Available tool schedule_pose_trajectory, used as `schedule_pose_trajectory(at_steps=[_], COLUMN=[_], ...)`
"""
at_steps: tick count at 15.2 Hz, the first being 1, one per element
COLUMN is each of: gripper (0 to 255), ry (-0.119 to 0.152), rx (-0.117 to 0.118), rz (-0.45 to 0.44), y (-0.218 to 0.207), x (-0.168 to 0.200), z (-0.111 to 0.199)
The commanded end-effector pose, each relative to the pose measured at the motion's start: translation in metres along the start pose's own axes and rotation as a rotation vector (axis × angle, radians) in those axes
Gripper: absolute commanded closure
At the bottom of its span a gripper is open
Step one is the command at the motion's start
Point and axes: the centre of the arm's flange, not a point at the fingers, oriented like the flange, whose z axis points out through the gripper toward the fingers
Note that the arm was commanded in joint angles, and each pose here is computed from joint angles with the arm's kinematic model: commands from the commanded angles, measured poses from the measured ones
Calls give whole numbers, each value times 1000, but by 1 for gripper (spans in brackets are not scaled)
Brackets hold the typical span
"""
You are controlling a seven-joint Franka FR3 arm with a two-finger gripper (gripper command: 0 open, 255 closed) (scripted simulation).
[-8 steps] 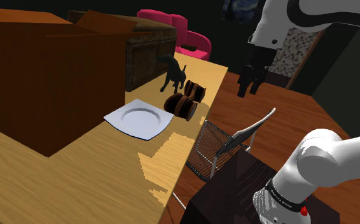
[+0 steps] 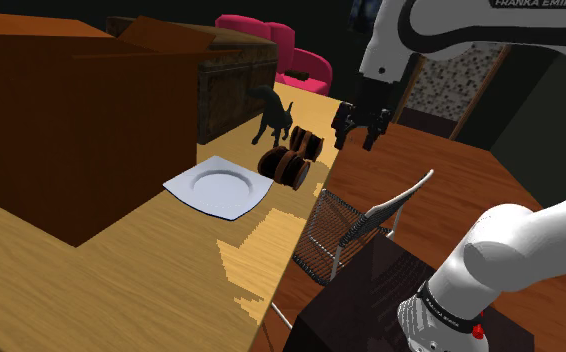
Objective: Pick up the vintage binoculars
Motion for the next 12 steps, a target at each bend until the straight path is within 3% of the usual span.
schedule_pose_trajectory(at_steps=[1, 12], gripper=[0, 0], ry=[10, 56], rx=[13, 78], rz=[94, 586], y=[-6, -20], x=[21, 146], z=[11, 55])
